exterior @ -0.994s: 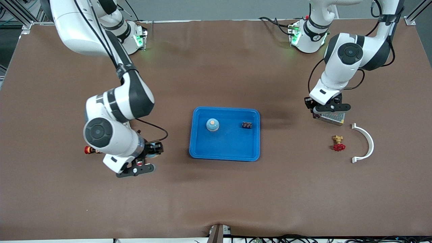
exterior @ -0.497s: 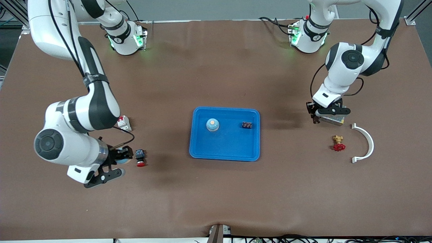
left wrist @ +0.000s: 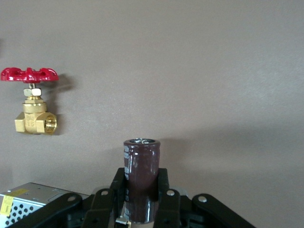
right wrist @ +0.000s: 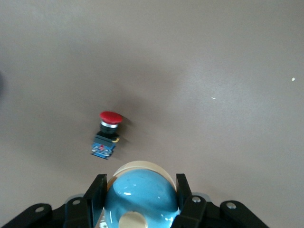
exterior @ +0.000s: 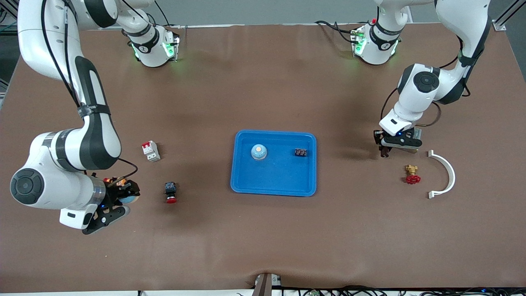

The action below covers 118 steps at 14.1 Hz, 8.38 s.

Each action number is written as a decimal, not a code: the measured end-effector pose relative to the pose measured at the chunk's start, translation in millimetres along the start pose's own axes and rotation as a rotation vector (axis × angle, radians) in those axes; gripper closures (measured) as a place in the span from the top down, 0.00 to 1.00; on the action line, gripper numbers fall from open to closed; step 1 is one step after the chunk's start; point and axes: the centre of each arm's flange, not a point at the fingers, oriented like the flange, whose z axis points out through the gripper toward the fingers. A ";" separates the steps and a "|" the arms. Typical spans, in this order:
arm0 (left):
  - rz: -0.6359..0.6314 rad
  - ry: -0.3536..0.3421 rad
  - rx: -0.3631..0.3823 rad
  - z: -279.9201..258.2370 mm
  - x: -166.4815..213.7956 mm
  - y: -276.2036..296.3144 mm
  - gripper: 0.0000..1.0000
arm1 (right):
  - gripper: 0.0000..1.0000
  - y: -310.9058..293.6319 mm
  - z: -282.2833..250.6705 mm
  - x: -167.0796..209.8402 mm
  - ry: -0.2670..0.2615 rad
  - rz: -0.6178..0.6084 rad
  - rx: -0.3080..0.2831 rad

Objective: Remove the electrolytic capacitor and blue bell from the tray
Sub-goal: 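Release the capacitor with the left gripper while the right gripper releases the bell, then move the left gripper to the capacitor while the right gripper reaches the bell, then grasp the capacitor with the left gripper while the right gripper grasps the bell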

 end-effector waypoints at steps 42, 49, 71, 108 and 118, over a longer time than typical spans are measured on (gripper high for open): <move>-0.127 -0.040 -0.043 30.9 8.4 60.2 1.00 | 1.00 18.6 94.4 -10.6 0.068 0.060 0.051; -0.173 -0.108 0.064 -3.3 52.4 66.2 1.00 | 1.00 -58.2 34.7 24.9 0.101 0.273 0.049; -1.269 -0.159 -0.033 -100.7 89.8 137.5 1.00 | 1.00 -349.1 62.5 64.7 0.015 0.536 0.057; -1.565 -0.246 0.091 23.1 79.5 304.7 1.00 | 1.00 -452.4 210.0 42.2 0.032 0.525 0.043; -1.554 -0.239 0.092 30.2 82.6 306.5 1.00 | 0.68 -453.4 202.6 46.2 0.046 0.525 0.049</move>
